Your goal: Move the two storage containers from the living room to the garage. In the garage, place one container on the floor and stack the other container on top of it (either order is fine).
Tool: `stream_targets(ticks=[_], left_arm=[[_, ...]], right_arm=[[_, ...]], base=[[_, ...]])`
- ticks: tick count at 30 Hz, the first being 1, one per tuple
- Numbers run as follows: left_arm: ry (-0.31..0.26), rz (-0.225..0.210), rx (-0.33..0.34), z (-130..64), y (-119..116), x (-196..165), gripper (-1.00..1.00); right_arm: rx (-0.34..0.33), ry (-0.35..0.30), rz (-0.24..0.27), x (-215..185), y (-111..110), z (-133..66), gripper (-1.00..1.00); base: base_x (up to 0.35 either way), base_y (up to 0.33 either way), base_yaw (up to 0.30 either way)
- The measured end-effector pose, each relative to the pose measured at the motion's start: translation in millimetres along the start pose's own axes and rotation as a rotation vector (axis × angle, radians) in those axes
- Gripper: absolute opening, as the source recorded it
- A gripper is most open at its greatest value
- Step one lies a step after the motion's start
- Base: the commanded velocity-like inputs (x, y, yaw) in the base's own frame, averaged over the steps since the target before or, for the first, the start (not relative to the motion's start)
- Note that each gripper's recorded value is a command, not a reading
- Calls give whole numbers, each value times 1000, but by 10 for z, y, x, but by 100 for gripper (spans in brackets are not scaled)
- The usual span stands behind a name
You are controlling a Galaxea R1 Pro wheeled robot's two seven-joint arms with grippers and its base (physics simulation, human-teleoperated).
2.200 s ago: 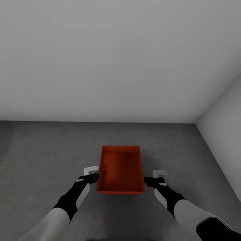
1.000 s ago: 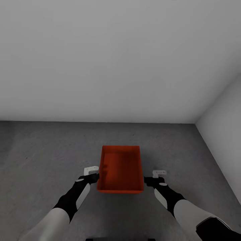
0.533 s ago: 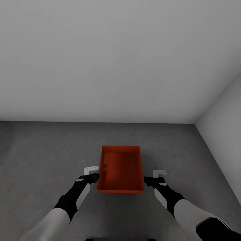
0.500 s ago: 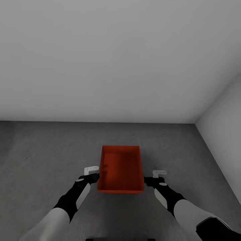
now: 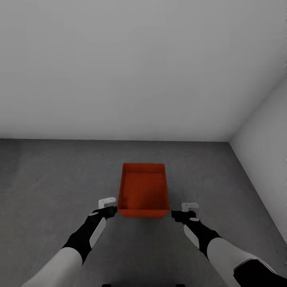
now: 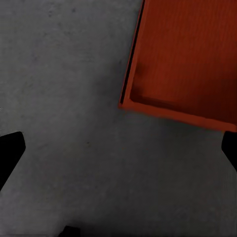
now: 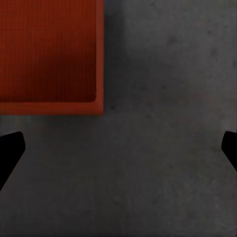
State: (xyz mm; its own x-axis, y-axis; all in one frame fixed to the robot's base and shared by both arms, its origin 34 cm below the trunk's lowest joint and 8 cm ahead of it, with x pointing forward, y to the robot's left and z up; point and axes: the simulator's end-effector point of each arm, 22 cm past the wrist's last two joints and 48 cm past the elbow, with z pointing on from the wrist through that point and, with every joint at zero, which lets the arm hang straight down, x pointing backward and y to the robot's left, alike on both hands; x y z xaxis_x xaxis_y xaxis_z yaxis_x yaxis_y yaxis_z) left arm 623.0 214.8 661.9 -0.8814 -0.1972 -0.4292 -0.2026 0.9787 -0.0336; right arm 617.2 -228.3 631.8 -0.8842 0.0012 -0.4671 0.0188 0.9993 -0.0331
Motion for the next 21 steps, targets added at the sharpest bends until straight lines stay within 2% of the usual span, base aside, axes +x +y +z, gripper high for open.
stream_targets(ticks=[21], left_arm=[[14, 3, -6, 11, 24, 61, 100]], right_arm=[[3, 7, -2, 37, -12, 1, 100]], base=[[-323, 0, 0]])
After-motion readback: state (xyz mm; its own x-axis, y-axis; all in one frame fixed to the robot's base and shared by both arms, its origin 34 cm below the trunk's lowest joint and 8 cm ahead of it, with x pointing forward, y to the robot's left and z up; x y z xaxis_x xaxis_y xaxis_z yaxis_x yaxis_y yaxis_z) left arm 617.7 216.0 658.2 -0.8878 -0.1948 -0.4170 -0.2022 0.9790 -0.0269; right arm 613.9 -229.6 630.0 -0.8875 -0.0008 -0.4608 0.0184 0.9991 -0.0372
